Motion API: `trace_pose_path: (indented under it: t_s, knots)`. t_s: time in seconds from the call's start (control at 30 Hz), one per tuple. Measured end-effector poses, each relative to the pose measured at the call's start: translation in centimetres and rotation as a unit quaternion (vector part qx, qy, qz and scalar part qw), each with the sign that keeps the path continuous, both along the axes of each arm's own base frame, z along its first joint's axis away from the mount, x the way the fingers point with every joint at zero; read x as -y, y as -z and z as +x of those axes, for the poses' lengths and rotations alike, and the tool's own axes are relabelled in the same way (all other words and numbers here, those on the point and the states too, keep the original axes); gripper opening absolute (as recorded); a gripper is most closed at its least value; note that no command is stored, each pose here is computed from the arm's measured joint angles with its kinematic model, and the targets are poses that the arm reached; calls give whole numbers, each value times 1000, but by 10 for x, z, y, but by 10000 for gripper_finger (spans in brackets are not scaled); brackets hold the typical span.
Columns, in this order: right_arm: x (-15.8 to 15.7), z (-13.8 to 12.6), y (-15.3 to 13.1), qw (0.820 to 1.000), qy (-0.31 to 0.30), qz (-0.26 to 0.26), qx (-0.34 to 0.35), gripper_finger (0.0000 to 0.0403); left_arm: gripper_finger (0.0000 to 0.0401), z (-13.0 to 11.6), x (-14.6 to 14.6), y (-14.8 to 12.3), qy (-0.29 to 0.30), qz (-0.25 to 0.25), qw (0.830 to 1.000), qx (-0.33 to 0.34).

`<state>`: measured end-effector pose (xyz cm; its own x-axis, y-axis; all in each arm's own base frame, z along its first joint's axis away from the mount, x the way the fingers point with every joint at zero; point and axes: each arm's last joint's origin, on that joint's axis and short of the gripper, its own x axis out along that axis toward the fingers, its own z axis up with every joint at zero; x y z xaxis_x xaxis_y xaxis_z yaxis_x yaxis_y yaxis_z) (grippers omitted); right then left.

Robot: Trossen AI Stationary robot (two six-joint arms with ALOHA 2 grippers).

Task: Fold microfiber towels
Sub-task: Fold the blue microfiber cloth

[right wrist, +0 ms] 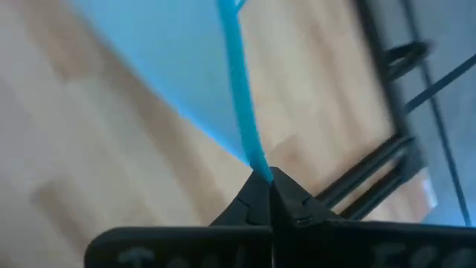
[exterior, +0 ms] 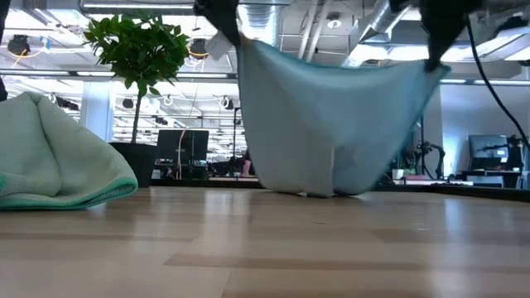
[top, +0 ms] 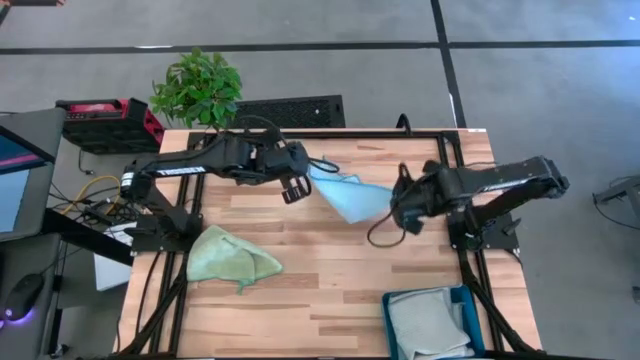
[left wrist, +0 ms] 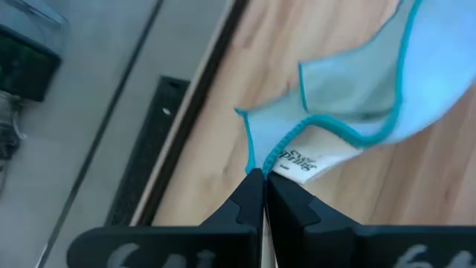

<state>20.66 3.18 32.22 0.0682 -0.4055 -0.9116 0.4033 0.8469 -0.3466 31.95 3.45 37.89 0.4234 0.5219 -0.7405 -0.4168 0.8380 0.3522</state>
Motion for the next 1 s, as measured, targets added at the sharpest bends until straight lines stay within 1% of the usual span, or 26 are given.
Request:
trace_pose_path:
  t_s: [0.1, 0.2, 0.3, 0.37, 0.43, 0.5, 0.67, 0.83, 0.9, 1.0]
  knots:
    - [12, 0, -22, 999, 9, -34, 42, 3, 0, -4, 3, -17, -11, 27, 999, 22]
    - [23, 1, -40, 995, 15, -63, 74, 3, 0, -10, 5, -35, -26, 68, 997, 42]
    - [33, 1, -56, 991, 26, -91, 96, 3, 0, -15, 3, -48, -54, 110, 991, 49]
    - [39, 0, -65, 987, 31, -112, 109, 3, 0, -18, 2, -57, -73, 129, 987, 65]
    - [44, -2, -74, 983, 43, -133, 123, 3, 0, -22, 2, -66, -77, 133, 985, 72]
    - [49, -3, -81, 979, 50, -148, 129, 3, 0, -25, 2, -73, -67, 135, 986, 77]
    - [62, -4, -86, 978, 56, -159, 122, 3, 0, -28, -2, -81, -71, 140, 984, 85]
    - [82, -4, -87, 973, 81, -190, 107, 3, 0, -31, -24, -81, -93, 144, 983, 69]
    - [94, -2, -87, 970, 90, -202, 103, 3, 0, -33, -36, -81, -95, 133, 984, 67]
    - [109, -1, -91, 965, 97, -219, 112, 4, 0, -33, -53, -83, -95, 116, 985, 85]
